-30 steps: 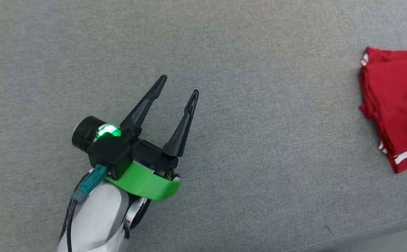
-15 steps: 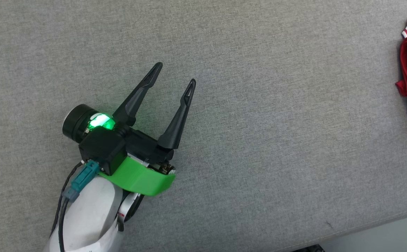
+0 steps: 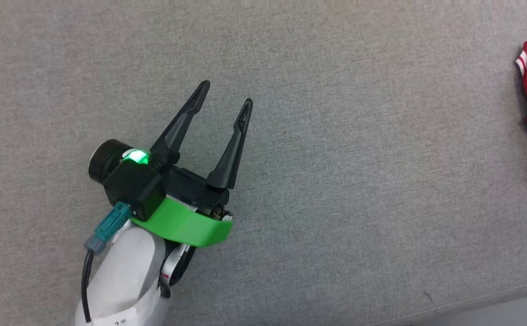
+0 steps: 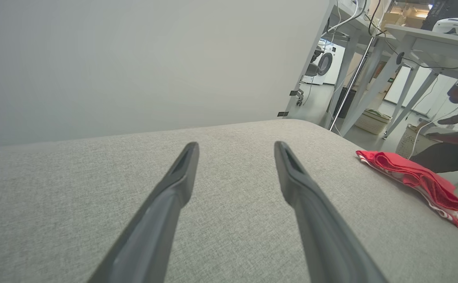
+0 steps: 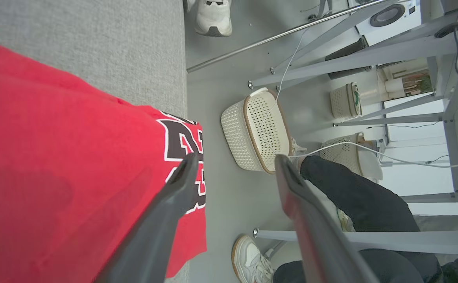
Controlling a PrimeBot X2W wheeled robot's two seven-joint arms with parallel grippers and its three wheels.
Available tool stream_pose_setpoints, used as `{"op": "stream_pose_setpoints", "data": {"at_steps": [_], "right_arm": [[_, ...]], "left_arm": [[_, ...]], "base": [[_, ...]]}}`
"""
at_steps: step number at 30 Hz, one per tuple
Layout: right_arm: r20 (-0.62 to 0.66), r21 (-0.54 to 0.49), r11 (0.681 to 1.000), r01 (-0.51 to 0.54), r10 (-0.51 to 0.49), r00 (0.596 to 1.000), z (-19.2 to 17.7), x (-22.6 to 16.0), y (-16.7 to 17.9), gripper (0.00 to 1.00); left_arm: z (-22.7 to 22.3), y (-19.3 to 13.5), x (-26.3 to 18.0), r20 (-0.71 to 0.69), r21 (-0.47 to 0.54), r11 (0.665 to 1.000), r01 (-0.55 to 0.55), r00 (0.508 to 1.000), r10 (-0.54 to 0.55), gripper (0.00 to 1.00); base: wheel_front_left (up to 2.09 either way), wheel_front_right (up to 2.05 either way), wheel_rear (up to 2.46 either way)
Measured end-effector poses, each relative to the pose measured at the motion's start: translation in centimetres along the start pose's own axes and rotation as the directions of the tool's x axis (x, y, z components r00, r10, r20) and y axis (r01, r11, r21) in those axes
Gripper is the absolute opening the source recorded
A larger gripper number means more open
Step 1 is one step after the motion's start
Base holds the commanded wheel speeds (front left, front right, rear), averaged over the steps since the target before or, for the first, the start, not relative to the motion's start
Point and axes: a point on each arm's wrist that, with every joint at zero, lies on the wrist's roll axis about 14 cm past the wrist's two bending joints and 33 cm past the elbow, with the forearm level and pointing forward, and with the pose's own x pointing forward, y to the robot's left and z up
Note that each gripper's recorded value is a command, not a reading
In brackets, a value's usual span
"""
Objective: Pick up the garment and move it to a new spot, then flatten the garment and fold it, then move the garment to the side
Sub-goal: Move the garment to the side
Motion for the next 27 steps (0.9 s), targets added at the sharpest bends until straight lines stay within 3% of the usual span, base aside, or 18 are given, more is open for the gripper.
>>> {"op": "stream_pose_setpoints", "data": {"at_steps": [6, 14, 18, 21, 27], "right_arm": [[0.205, 0.09, 0.996, -0.014, -0.005, 0.979, 5.6, -2.5, -0.7, 1.0], [0.486, 0.256, 0.949, -0.184, 0.038, 0.873, 12.1, -8.4, 2.6, 1.0], [0.622, 0.374, 0.872, -0.314, 0.015, 0.783, 14.4, -12.0, 4.4, 1.0], [0.708, 0.403, 0.829, -0.388, -0.014, 0.706, 15.6, -14.6, 5.5, 1.0], [0.785, 0.463, 0.695, -0.55, -0.033, 0.618, 15.5, -18.5, 9.7, 1.0]], "left_arm": [[1.8, 0.3, -1.7, 0.009, -0.004, 0.997, -0.079, 0.997, 0.079, 1.0], [4.5, 1.9, -6.0, 0.028, 0.013, 0.972, -0.235, 0.972, 0.234, 1.0], [5.7, 2.4, -8.4, 0.038, 0.032, 0.955, -0.296, 0.955, 0.295, 1.0], [6.8, 2.9, -10.1, 0.055, 0.046, 0.94, -0.339, 0.94, 0.337, 1.0], [8.5, 3.4, -13.2, 0.096, 0.052, 0.907, -0.418, 0.906, 0.412, 1.0]], "base": [[0.0, 0.0, 0.0], [0.0, 0.0, 0.0], [0.0, 0.0, 0.0], [0.0, 0.0, 0.0], [0.0, 0.0, 0.0]]}}
